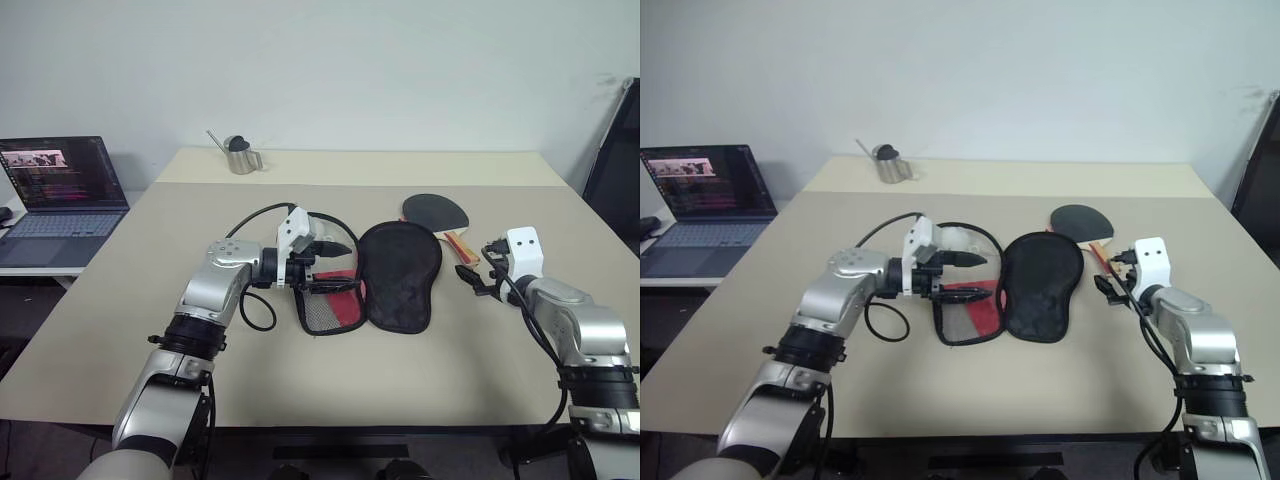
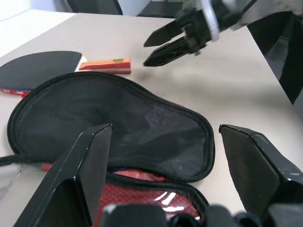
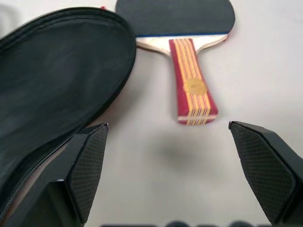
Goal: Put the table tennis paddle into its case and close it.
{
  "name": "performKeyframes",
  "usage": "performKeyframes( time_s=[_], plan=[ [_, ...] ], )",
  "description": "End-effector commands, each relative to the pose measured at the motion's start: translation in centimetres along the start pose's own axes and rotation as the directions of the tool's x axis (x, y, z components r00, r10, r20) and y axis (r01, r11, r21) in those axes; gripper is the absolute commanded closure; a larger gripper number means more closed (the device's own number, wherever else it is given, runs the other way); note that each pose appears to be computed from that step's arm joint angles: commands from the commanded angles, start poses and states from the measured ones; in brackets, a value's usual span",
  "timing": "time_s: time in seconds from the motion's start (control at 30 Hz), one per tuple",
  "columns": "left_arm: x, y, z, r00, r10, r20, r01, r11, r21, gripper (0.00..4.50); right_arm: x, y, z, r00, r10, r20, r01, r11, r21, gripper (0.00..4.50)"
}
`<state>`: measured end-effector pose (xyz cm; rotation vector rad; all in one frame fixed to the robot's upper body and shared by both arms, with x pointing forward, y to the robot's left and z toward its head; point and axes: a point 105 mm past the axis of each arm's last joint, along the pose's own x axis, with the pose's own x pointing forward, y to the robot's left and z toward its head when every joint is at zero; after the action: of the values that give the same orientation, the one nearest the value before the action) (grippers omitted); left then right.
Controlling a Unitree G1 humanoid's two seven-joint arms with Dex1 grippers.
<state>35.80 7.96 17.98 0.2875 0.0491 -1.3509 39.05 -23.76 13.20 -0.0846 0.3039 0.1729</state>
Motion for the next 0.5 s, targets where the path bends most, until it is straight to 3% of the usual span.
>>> performKeyframes(
  time_s=[0.03, 0.5],
  plan=[
    [0.1, -0.1, 1.6, 0.999, -0.008, 0.040, 0.007, 0.999, 0.040, 0.55, 1.1, -1.1, 1.2, 0.998, -0.021, 0.066, 0.025, 0.998, -0.064, 0.04],
    [-0.2, 0.1, 1.8, 0.999, 0.005, 0.034, -0.007, 0.998, 0.058, 0.55, 4.8, -2.2, 0.0, 0.998, -0.024, 0.055, 0.026, 0.999, -0.047, 0.04]
  ],
)
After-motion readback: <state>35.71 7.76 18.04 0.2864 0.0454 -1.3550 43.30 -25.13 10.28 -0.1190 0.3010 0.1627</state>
